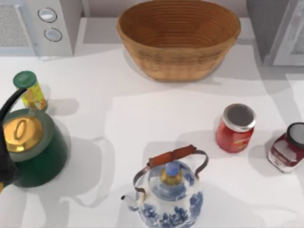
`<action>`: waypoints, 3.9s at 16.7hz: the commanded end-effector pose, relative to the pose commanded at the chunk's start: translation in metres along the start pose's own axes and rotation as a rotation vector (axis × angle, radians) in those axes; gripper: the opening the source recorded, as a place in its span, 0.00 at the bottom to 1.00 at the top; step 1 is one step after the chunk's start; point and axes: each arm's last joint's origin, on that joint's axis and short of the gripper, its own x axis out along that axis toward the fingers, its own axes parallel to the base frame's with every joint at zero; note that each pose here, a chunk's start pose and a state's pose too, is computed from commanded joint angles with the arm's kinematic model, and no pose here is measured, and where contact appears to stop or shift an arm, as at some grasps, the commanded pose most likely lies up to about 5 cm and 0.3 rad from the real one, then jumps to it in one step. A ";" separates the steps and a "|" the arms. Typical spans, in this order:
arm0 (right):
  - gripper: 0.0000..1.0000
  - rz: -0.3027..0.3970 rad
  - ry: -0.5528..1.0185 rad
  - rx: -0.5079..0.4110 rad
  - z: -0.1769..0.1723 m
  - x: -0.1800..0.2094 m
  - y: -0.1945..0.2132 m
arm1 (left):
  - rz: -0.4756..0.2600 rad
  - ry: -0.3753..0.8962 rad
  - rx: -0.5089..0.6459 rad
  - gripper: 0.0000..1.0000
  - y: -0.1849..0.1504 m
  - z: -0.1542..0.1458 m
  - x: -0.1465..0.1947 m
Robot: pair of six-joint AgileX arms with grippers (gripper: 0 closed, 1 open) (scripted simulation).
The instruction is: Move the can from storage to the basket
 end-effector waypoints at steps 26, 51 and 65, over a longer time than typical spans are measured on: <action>0.00 -0.011 0.009 -0.001 -0.004 -0.197 -0.017 | 0.000 0.000 0.000 1.00 0.000 0.000 0.000; 0.00 0.010 0.026 -0.001 -0.346 -0.219 -0.046 | 0.000 0.000 0.000 1.00 0.000 0.000 0.000; 0.00 0.005 -0.006 -0.007 -0.188 -0.082 0.029 | 0.000 0.000 0.000 1.00 0.000 0.000 0.000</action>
